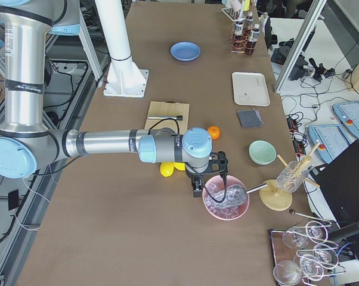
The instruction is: Pick orange to plate
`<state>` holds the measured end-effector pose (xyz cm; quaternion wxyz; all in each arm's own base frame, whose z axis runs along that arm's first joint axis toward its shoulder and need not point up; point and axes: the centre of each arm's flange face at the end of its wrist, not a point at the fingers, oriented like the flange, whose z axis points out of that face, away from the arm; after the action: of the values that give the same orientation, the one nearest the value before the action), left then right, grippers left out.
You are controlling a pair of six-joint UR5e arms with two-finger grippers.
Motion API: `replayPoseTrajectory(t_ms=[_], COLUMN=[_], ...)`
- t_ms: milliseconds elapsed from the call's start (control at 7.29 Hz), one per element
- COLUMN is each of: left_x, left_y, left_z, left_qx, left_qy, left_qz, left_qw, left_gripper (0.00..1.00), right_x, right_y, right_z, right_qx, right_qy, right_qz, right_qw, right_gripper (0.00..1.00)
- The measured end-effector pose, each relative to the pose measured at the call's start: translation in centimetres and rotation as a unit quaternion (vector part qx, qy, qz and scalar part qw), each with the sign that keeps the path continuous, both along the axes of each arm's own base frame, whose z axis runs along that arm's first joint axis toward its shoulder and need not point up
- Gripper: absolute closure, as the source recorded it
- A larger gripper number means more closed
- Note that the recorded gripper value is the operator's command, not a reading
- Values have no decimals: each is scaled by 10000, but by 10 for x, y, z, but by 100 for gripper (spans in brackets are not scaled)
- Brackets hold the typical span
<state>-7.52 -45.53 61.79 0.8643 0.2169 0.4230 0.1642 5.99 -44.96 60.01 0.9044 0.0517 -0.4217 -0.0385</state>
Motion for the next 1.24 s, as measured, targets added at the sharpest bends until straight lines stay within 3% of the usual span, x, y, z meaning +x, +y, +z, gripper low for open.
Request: replayPoseTrajectory(t_ms=[137, 412, 686, 961, 1235], left_x=[4, 43, 114, 205, 289], left_y=[-2, 2, 22, 44, 70], left_z=[-9, -19, -27, -37, -46], left_qx=[-223, -751, -990, -1147, -1418], left_qy=[152, 527, 883, 1125, 1297], left_qz=[-232, -617, -803, -900, -1002], left_qw=[9994, 9939, 9879, 9829, 9762], left_gripper=[1, 1, 1, 1, 3], right_x=[-11, -42, -92, -145, -183], right_y=[-3, -15, -31, -42, -40], right_z=[-17, -60, -107, -140, -161], right_qx=[109, -33, -275, -162, -225], right_qy=[-105, 157, 477, 671, 707], right_qz=[-61, 203, 606, 616, 705], right_qw=[9999, 9997, 9966, 9957, 9948], right_gripper=[0, 0, 0, 0, 0])
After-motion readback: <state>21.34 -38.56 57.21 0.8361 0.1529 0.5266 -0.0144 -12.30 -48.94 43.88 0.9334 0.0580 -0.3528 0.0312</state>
